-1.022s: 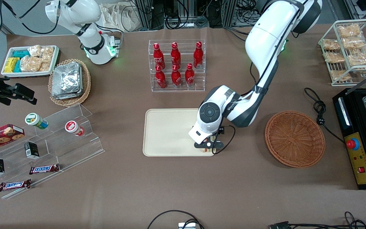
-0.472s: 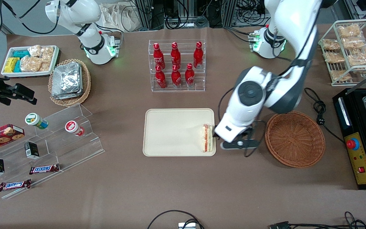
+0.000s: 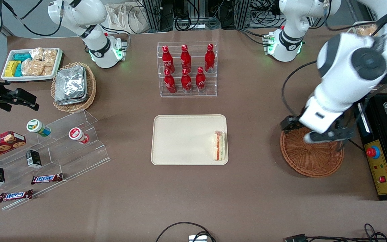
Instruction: Place sandwich from basket to tray
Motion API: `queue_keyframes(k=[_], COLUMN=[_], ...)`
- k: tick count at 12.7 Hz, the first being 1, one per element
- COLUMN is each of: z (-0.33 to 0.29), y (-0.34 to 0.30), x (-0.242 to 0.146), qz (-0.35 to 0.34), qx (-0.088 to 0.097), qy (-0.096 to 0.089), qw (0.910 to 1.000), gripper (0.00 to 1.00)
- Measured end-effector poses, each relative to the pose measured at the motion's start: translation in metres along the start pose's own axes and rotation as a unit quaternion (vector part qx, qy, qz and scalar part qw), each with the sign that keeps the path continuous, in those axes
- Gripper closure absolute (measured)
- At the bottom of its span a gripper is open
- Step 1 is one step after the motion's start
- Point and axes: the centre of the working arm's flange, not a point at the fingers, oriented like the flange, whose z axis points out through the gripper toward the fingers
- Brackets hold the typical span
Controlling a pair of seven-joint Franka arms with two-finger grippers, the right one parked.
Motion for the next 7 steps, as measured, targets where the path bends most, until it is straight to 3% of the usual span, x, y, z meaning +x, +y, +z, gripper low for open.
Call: queue_keyframes(k=[4, 7], z=[-0.043, -0.056], y=[-0.048, -0.056], x=[-0.038, -0.052], qz=[0.000, 0.003], qx=[0.019, 0.018], qy=[-0.029, -0.037], qw=[0.9994, 0.9992], gripper=[0.00, 0.00])
